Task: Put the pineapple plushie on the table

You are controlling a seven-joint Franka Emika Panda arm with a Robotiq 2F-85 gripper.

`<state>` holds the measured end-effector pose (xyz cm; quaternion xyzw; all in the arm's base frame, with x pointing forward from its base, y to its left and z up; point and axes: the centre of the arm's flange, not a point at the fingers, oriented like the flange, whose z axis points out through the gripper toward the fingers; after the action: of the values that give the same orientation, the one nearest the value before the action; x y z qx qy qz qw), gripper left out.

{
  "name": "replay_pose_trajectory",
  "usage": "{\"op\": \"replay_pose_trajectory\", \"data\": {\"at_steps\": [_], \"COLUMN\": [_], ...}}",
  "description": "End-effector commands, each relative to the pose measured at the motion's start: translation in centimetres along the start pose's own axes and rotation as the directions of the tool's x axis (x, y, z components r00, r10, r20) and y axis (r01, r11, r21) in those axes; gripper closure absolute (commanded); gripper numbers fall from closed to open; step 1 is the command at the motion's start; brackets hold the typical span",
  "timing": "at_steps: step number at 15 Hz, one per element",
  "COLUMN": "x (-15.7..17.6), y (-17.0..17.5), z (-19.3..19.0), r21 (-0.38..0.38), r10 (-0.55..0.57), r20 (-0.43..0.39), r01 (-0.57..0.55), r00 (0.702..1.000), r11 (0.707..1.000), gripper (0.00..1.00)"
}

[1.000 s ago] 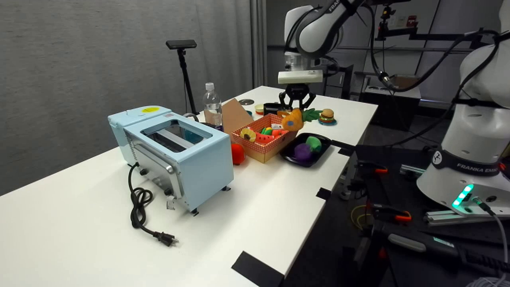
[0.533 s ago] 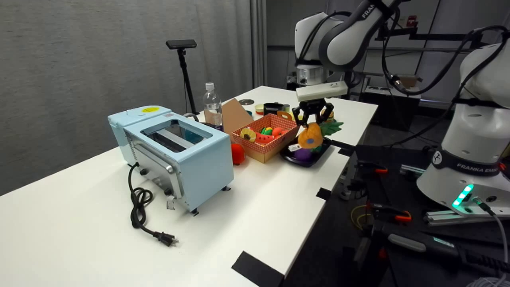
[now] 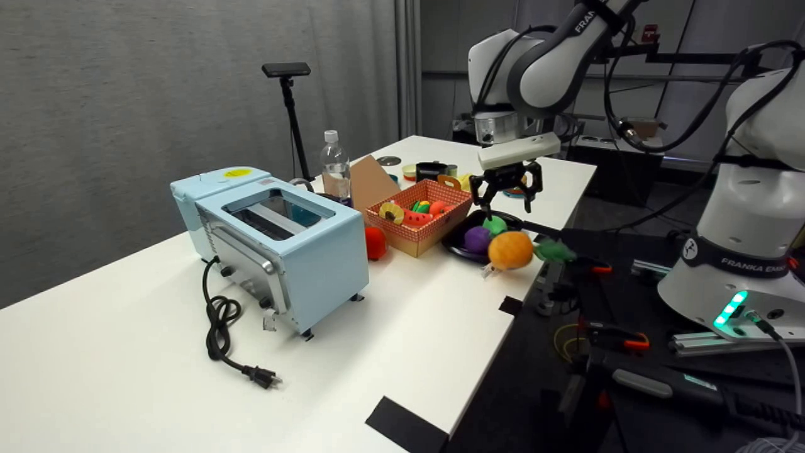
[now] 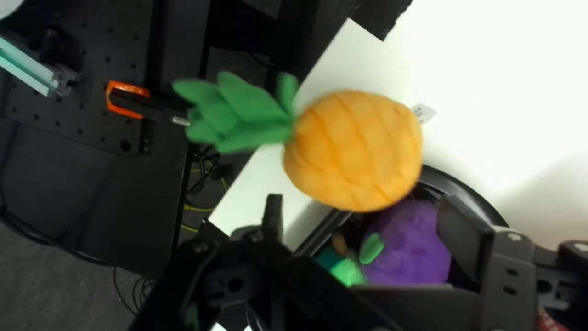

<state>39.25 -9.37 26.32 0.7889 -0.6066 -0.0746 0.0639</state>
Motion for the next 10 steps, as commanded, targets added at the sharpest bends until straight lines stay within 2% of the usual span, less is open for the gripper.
{"op": "replay_pose_trajectory", "data": {"at_steps": [1,4,5,10], "x": [0.96,0.92,0.35,0.41], "y": [0.85,1.21,1.03,1.03], "z": [-0.38,-0.64,0.28,0.01], "r21": [-0.044,-0.076,-0.068,-0.081], "r10": [-0.006,0.012,0.005,0.01], "r20": [0.101,0.164,0.12,0.137], "r01": [0.011,0.0,0.003,0.001], "r00": [0.995,0.986,0.993,0.991], "r11": [0.999,0.997,0.998,0.997], "gripper": [0.0,0.0,0.0,0.0]}}
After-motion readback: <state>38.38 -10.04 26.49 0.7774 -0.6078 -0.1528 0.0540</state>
